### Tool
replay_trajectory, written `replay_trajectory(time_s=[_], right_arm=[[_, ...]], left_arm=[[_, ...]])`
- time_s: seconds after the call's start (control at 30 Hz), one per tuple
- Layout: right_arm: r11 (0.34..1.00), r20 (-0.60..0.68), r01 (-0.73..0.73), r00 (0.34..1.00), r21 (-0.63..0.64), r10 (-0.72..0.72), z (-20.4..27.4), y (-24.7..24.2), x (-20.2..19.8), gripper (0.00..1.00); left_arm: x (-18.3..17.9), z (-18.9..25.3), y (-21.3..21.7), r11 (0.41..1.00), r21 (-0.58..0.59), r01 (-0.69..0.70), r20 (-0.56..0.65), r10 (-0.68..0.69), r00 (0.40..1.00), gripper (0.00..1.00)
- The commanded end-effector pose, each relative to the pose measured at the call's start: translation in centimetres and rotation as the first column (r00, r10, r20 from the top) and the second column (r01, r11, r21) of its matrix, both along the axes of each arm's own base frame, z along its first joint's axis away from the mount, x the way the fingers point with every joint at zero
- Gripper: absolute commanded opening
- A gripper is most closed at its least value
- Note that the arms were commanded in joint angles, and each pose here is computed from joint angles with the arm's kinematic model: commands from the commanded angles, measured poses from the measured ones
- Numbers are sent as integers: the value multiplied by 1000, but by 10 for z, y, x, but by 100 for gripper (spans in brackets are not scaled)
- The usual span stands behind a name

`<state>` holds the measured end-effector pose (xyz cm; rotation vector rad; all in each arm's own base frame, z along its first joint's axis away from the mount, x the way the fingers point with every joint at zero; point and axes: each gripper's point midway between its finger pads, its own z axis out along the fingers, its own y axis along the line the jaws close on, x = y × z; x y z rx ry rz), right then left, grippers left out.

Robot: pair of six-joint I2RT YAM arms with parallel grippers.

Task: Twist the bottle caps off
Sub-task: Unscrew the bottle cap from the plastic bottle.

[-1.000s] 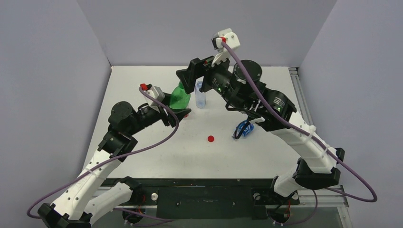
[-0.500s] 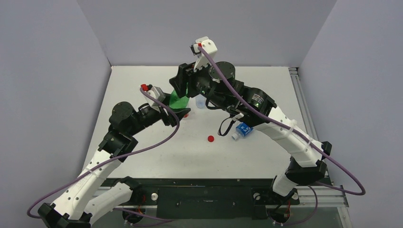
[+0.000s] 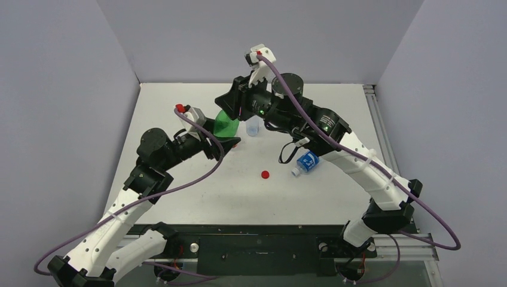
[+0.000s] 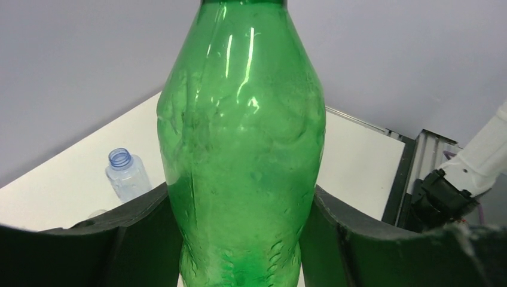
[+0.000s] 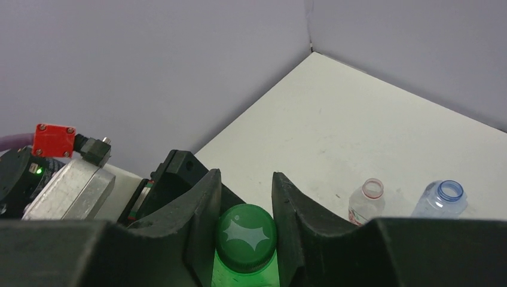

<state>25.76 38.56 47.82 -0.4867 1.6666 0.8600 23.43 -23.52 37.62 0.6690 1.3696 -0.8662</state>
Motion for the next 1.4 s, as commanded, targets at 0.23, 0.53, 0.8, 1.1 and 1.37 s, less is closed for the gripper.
replay_trajectory(time_s=[0.23,0.53,0.8,1.1,1.37], right_arm=[[690,342,-721,663,55,666,62,-22,-141,0],[630,374,-773,607,73,701,62,-40,-151,8],[986,198,-37,980,160,5,60,-82,-25,78],[979,102,200,976,-49,-194,28,-58,-8,82],[993,65,114,992,-21,-112,24,-27,-11,65]], left_arm=[[-101,55,-25,856,-115,504,26,-505,863,0],[-128,52,-27,784,-79,616,18,-616,787,0],[-75,35,-26,926,-51,374,42,-372,927,0],[-9,20,-6,1000,-13,24,76,-22,997,2],[-6,16,-5,1000,-3,2,70,-2,998,1]])
